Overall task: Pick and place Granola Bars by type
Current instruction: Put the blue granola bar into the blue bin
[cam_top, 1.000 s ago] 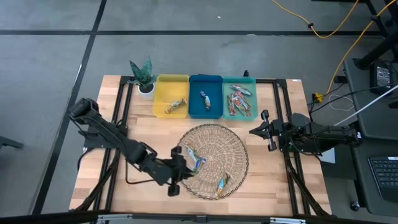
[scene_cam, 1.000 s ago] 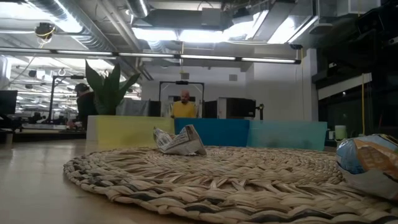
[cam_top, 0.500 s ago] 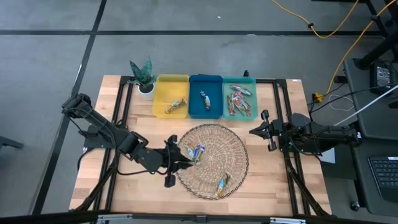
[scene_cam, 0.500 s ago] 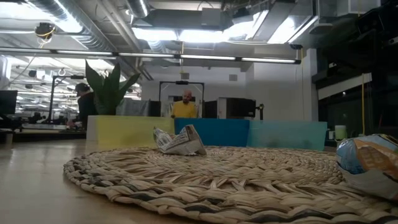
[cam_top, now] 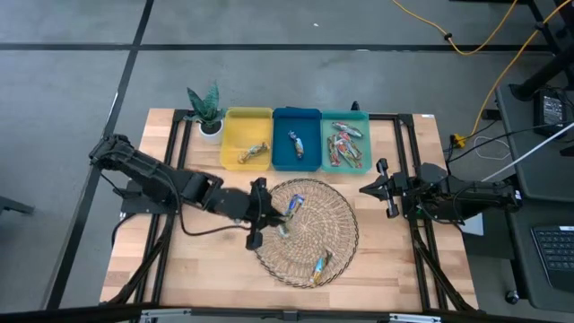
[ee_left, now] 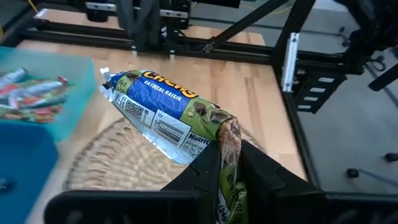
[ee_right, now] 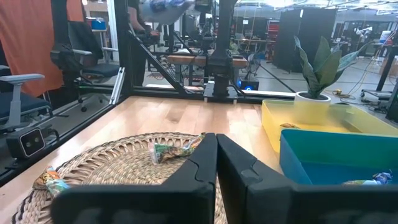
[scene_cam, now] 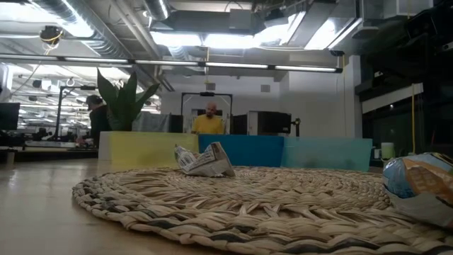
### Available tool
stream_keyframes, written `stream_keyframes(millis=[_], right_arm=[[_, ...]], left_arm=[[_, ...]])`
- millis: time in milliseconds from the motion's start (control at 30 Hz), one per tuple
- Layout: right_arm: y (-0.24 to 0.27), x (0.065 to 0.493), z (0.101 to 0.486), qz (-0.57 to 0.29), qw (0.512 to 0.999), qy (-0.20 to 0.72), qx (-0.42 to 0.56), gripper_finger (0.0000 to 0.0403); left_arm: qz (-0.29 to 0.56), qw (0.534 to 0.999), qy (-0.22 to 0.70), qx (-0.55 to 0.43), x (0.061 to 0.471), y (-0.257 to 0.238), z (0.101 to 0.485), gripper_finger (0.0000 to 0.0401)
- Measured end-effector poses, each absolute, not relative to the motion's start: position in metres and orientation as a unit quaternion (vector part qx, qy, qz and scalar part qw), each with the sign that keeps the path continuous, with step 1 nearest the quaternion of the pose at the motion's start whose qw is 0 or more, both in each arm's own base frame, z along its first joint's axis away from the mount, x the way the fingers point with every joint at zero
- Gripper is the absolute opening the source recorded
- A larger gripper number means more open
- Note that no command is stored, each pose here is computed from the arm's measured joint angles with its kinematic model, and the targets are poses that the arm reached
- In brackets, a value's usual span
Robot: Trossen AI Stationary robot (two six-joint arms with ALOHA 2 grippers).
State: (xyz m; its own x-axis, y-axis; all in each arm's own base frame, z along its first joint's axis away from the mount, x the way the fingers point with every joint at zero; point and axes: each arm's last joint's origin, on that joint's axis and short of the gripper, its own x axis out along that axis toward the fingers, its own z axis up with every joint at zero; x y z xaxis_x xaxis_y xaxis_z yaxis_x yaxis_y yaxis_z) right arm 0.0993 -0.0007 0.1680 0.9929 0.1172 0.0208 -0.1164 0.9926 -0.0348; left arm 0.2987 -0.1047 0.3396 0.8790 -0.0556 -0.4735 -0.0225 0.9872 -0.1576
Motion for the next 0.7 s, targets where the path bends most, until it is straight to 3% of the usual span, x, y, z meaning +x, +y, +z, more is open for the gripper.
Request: stream_keyframes(millis=[367,700], right_arm=[[-0.001,0.099,0.168,0.058,0.998,-0.011,-0.017,0.0014],[-0.001,0.099,0.168,0.058,0.998,-0.011,-0.017,0.0014]], left_arm=[[0.032,0.967,0.248,-0.043,0.308,-0.041,0.378,0.0035],[0.115,0.959,0.247,-0.073,0.308,0.024,0.384,0.0035]])
